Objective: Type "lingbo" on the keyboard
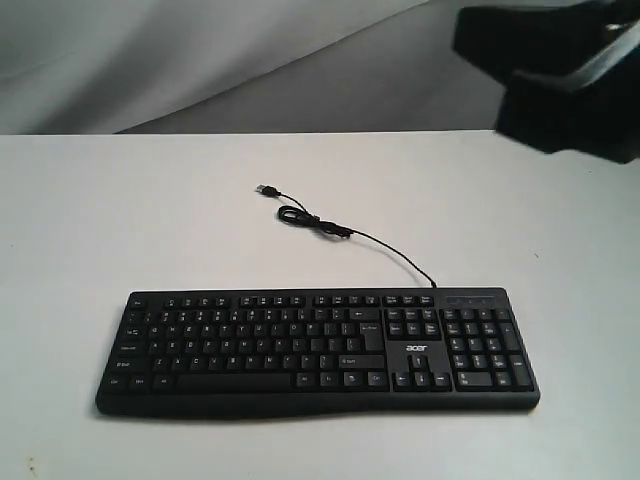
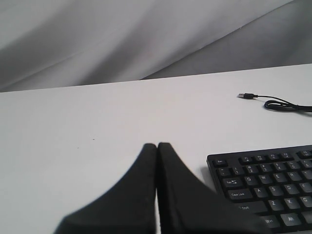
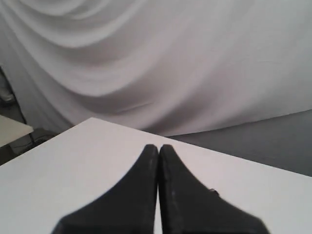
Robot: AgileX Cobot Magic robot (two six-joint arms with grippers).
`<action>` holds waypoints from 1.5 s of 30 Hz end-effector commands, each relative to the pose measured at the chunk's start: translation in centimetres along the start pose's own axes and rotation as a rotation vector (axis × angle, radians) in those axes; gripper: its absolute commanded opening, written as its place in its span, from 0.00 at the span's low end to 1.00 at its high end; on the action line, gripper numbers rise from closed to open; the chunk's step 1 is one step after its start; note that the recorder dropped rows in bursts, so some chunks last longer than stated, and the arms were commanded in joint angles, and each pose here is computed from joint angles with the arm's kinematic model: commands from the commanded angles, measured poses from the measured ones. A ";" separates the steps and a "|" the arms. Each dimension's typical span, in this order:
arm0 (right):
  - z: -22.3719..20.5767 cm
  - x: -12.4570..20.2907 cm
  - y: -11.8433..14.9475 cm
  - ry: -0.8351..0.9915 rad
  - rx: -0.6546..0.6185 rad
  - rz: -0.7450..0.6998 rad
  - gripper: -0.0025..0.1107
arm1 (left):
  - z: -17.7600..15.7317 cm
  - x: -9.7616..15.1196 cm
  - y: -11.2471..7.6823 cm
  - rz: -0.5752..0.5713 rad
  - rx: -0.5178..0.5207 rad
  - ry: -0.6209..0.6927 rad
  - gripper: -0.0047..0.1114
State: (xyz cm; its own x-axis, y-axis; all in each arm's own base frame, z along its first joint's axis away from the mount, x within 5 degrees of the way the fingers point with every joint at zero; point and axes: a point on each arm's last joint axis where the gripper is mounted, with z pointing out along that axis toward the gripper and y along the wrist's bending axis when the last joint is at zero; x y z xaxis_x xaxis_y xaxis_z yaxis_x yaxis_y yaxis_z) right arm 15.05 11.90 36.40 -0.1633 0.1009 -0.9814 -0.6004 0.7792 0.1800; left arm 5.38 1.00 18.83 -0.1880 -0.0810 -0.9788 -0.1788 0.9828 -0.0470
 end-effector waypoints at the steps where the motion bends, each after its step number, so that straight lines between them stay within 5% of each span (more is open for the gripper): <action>1: -3.8 2.0 -3.9 0.031 0.193 0.086 0.02 | 0.0 0.1 0.0 -0.012 0.001 -0.003 0.04; 4: -8.7 6.2 -5.8 -0.025 0.401 0.206 0.02 | 0.0 0.1 0.0 -0.012 0.001 -0.003 0.04; 8: -12.9 9.9 -4.7 -0.147 0.538 0.093 0.02 | 0.0 0.1 0.0 -0.012 0.001 -0.003 0.04; 13: -14.6 10.5 -3.5 -0.202 0.559 -0.088 0.02 | 0.0 0.1 0.0 -0.012 0.001 -0.003 0.04; 28: -14.3 14.6 -6.0 -0.056 0.720 -0.018 0.02 | 0.0 0.1 0.0 -0.012 0.001 -0.003 0.04; 45: -13.8 17.9 -6.9 0.091 0.716 -0.082 0.02 | 0.0 0.1 0.0 -0.012 0.001 -0.003 0.04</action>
State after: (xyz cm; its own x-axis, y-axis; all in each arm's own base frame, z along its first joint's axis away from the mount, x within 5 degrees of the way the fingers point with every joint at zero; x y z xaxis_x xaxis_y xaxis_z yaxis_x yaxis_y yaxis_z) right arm 5.50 -0.23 18.85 -0.1918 0.0320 -0.9809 0.0526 0.9984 0.0222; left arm 5.38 1.00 18.83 -0.1880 -0.0810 -0.9788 -0.1788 0.9828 -0.0470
